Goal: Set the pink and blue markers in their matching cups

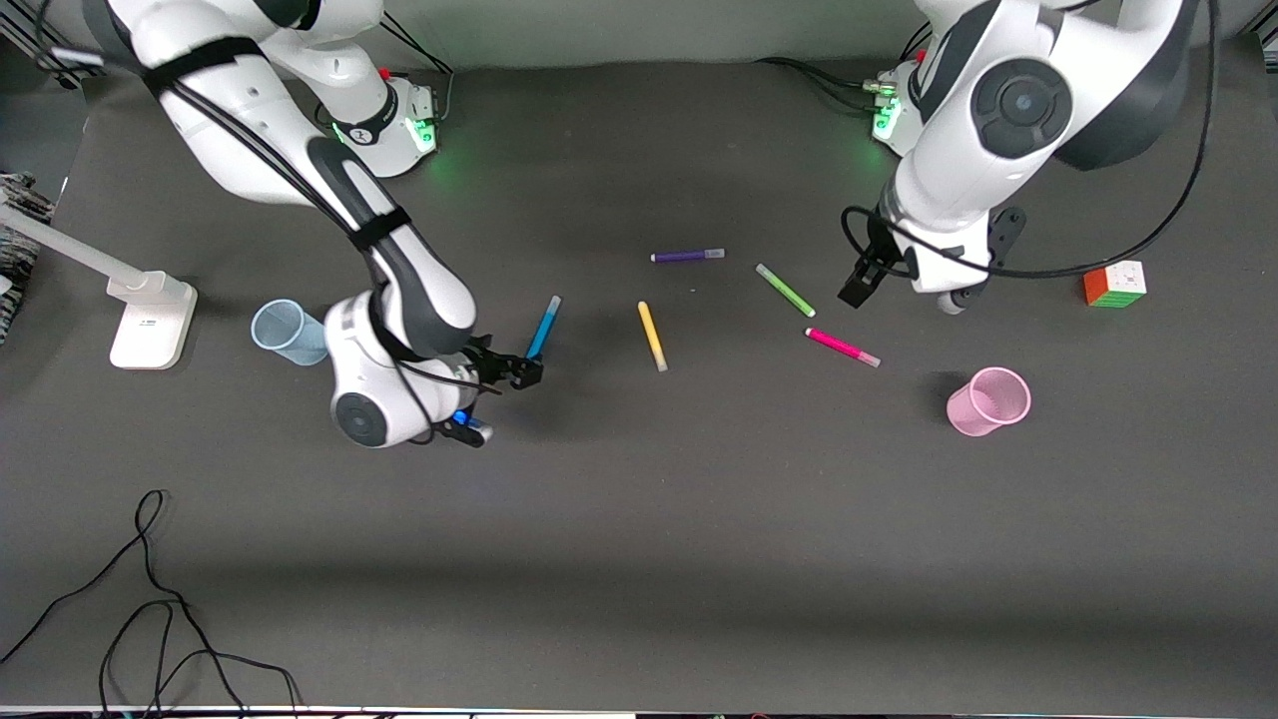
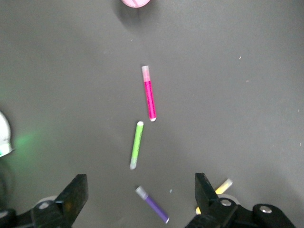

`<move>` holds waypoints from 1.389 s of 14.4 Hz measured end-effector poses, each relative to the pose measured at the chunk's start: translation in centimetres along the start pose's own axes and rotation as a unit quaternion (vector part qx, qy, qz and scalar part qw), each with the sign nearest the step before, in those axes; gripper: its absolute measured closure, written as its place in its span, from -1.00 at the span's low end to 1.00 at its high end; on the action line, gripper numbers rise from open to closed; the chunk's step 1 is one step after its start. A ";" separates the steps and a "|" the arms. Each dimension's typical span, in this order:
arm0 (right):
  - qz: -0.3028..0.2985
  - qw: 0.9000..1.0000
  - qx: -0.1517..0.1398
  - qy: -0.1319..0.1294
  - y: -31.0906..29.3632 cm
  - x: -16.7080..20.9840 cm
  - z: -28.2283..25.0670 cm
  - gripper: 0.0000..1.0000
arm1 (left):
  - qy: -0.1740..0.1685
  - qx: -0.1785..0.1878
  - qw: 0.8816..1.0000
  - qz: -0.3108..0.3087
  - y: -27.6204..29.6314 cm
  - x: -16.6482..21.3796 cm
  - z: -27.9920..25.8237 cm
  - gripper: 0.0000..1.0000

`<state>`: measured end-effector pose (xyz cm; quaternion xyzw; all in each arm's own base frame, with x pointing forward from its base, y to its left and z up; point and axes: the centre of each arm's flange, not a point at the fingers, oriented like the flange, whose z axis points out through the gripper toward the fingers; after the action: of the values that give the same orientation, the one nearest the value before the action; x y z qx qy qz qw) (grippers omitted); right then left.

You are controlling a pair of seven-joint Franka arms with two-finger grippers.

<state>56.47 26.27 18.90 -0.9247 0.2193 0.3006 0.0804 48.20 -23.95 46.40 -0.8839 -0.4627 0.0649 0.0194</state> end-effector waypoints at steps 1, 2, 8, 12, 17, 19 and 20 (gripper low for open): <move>0.006 1.000 0.004 0.001 -0.3 0.4 1.1 -1.00 | 0.004 -0.007 1.000 -0.003 -0.3 0.2 1.8 -1.00; 0.010 1.000 0.004 0.000 -0.4 0.8 1.9 -0.98 | 0.008 -0.014 1.000 -0.005 -0.7 0.4 3.8 -1.00; 0.020 1.000 -0.008 -0.014 0.6 1.2 4.4 -0.66 | 0.043 -0.054 0.998 -0.004 -3.6 1.5 13.7 -1.00; 0.024 1.000 -0.011 -0.013 1.2 1.3 5.4 -0.43 | 0.065 -0.057 0.996 -0.012 -3.7 1.8 18.7 -1.00; 0.024 1.000 -0.009 -0.010 1.2 1.3 5.3 0.40 | 0.068 -0.053 0.996 -0.022 -2.9 1.8 24.9 -1.00; 0.024 1.000 -0.009 -0.008 1.2 1.4 5.2 0.64 | 0.065 -0.052 0.996 -0.022 -2.9 2.1 26.5 -1.00; 0.023 1.000 -0.010 -0.007 1.3 1.4 5.1 0.64 | 0.065 -0.052 0.996 -0.023 -2.9 2.5 27.0 -1.00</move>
<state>54.23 26.06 13.91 -0.9180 0.2372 0.3110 0.0656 43.65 -20.92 19.65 -0.8752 -0.4835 -0.0175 0.0045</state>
